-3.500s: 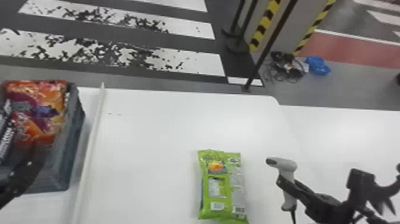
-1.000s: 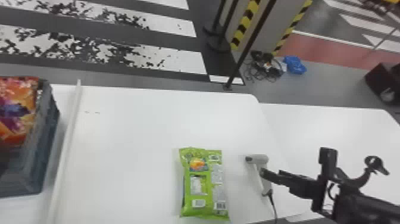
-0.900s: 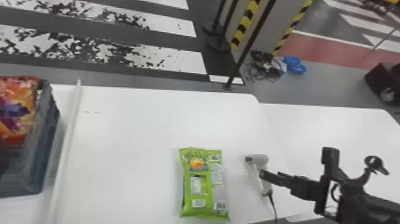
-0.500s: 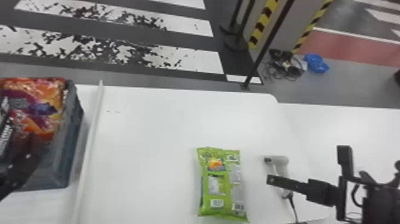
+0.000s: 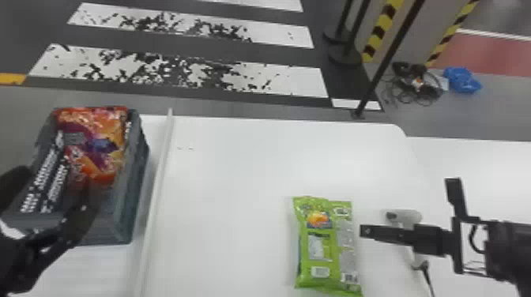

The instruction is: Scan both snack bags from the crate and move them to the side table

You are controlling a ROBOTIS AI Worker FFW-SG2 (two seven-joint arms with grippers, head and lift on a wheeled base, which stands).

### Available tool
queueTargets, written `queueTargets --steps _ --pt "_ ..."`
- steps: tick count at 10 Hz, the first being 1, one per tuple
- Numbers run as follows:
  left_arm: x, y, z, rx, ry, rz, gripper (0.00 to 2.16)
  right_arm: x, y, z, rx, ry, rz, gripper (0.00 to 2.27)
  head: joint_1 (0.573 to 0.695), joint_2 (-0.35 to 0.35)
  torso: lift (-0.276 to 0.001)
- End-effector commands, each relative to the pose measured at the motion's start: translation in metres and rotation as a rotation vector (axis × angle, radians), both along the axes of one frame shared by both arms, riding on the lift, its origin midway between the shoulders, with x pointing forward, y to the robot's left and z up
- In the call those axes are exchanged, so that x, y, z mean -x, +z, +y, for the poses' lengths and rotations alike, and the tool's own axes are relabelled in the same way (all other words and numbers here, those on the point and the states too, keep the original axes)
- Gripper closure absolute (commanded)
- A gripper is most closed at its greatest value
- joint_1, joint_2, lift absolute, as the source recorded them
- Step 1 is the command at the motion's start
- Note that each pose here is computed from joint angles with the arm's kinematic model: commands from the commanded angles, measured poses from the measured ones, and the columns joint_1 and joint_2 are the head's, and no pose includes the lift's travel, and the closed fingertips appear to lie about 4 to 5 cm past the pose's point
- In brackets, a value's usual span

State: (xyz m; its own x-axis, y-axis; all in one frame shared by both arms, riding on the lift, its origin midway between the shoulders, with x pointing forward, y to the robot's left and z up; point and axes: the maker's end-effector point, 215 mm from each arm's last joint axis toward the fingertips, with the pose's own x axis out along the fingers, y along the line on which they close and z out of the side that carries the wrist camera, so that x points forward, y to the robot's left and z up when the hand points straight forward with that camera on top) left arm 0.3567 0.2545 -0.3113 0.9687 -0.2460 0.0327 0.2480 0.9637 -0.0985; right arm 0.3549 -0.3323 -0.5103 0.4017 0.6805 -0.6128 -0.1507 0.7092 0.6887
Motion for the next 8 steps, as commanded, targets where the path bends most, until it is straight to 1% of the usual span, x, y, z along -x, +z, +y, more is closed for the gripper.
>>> queueTargets --steps 1,3,5,8 --pt "0.0 0.002 0.001 -0.002 0.002 -0.003 0.08 -0.005 -0.012 0.004 0.019 0.045 0.007 0.08 0.695 -0.128 -0.029" --pt "0.0 0.001 0.001 -0.004 0.003 -0.001 0.08 0.001 -0.025 0.007 0.021 0.08 0.02 0.08 0.695 -0.117 -0.029" --pt "-0.001 -0.001 0.002 -0.005 0.006 0.002 0.08 0.01 -0.047 -0.002 0.061 0.099 0.035 0.08 0.695 -0.115 -0.029" --pt "-0.003 -0.001 -0.002 0.002 -0.001 -0.001 0.08 0.022 -0.061 -0.003 0.071 0.122 0.036 0.08 0.695 -0.133 -0.029"
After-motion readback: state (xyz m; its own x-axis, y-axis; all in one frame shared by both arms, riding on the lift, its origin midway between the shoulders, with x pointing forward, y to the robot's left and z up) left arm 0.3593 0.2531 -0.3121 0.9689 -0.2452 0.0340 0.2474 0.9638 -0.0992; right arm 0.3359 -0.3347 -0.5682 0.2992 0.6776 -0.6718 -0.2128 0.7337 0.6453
